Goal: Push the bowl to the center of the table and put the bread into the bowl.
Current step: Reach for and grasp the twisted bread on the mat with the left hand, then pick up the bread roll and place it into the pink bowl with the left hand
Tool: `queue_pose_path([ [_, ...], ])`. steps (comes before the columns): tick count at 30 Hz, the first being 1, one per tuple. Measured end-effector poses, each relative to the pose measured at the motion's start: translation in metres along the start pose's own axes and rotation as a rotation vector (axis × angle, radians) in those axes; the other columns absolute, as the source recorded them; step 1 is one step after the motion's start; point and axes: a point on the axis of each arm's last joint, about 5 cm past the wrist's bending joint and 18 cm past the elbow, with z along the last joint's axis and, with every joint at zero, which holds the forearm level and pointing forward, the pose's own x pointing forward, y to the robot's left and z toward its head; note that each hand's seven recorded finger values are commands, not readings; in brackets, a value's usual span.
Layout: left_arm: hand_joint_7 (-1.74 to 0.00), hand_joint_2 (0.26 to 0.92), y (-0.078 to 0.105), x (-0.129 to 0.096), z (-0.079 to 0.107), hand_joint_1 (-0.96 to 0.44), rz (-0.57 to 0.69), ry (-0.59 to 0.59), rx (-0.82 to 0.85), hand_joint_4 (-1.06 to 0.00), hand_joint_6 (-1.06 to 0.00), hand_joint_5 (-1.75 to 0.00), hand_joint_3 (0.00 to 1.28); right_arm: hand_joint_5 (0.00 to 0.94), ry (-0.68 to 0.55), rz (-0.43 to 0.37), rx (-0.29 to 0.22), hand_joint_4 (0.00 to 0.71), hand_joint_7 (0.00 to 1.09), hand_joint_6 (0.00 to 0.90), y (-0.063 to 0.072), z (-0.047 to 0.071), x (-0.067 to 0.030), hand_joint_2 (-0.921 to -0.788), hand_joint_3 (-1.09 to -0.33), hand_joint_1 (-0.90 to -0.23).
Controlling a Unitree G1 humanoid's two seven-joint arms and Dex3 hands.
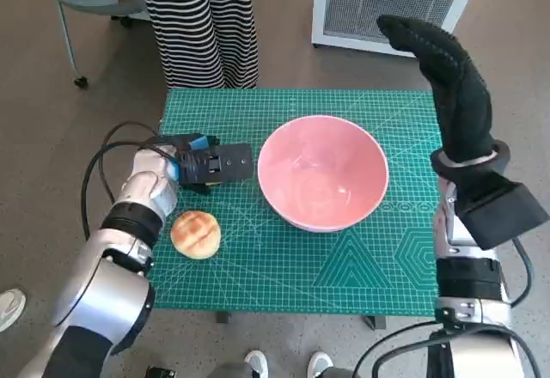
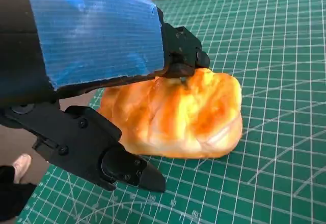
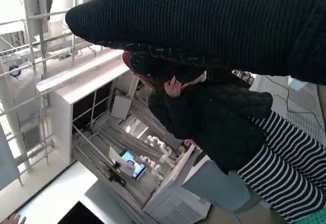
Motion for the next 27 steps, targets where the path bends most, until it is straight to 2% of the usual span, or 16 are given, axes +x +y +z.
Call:
queue_pose_path([
  [1,-0.05,0.770,-0.001,0.000,0.000,0.00,0.011,0.000,0.003,-0.65,-0.46,-0.14,0.03,0.011,-0.001,-0.001,0.000,0.309,0.73,0.007,0.000,0.000,0.0000,-0.921,-0.809,-0.787],
  [2,-0.06,0.796,-0.002,0.000,0.001,0.08,0.029,0.000,0.009,-0.67,-0.50,-0.34,0.03,0.011,-0.003,-0.002,0.001,0.309,0.73,0.007,0.000,0.000,-0.0002,-0.921,-0.809,-0.787],
  [3,-0.08,0.841,-0.003,0.001,0.001,0.18,0.053,-0.003,0.018,-0.68,-0.56,-0.65,0.04,0.011,-0.006,-0.003,0.002,0.309,0.73,0.007,0.000,0.001,-0.0003,-0.921,-0.809,-0.788],
  [4,-0.10,0.870,-0.005,0.001,0.001,0.25,0.076,-0.007,0.029,-0.69,-0.60,-0.84,0.04,0.011,-0.007,-0.004,0.002,0.309,0.73,0.007,0.000,0.001,-0.0005,-0.921,-0.809,-0.788],
  [5,-0.14,0.880,-0.007,0.001,0.001,0.28,0.098,-0.013,0.041,-0.70,-0.64,-0.92,0.04,0.011,-0.009,-0.005,0.002,0.309,0.73,0.007,0.000,0.001,-0.0007,-0.921,-0.808,-0.788],
  [6,-0.45,0.894,-0.009,0.001,0.001,0.18,0.115,-0.019,0.052,-0.71,-0.65,-1.03,0.04,0.011,-0.010,-0.005,0.001,0.310,0.73,0.007,-0.001,0.002,-0.0010,-0.921,-0.808,-0.788],
  [8,-0.72,0.902,-0.013,0.002,0.000,0.09,0.153,-0.036,0.070,-0.72,-0.67,-1.13,0.04,0.012,-0.012,-0.004,-0.001,0.310,0.73,0.007,-0.001,0.002,-0.0014,-0.921,-0.807,-0.789],
  [10,-0.90,0.904,-0.016,0.002,-0.001,0.04,0.181,-0.052,0.075,-0.73,-0.69,-1.16,0.04,0.012,-0.012,-0.004,-0.004,0.311,0.73,0.006,-0.001,0.003,-0.0019,-0.921,-0.805,-0.790],
  [13,-1.01,0.903,-0.017,0.002,-0.003,0.01,0.198,-0.067,0.072,-0.73,-0.71,-1.16,0.04,0.012,-0.010,-0.004,-0.005,0.311,0.72,0.004,-0.002,0.003,-0.0023,-0.921,-0.804,-0.792],
  [21,-1.06,0.909,-0.012,0.001,-0.006,0.00,0.195,-0.091,0.022,-0.74,-0.69,-1.16,0.04,0.011,-0.010,-0.011,-0.007,0.311,0.71,-0.001,-0.002,0.003,-0.0020,-0.921,-0.802,-0.801],
  [27,-1.07,0.915,0.001,-0.002,-0.003,0.00,0.249,-0.150,-0.049,-0.73,-0.68,-1.16,0.04,0.009,-0.009,-0.011,-0.007,0.310,0.69,-0.001,-0.002,0.003,-0.0019,-0.921,-0.806,-0.800],
])
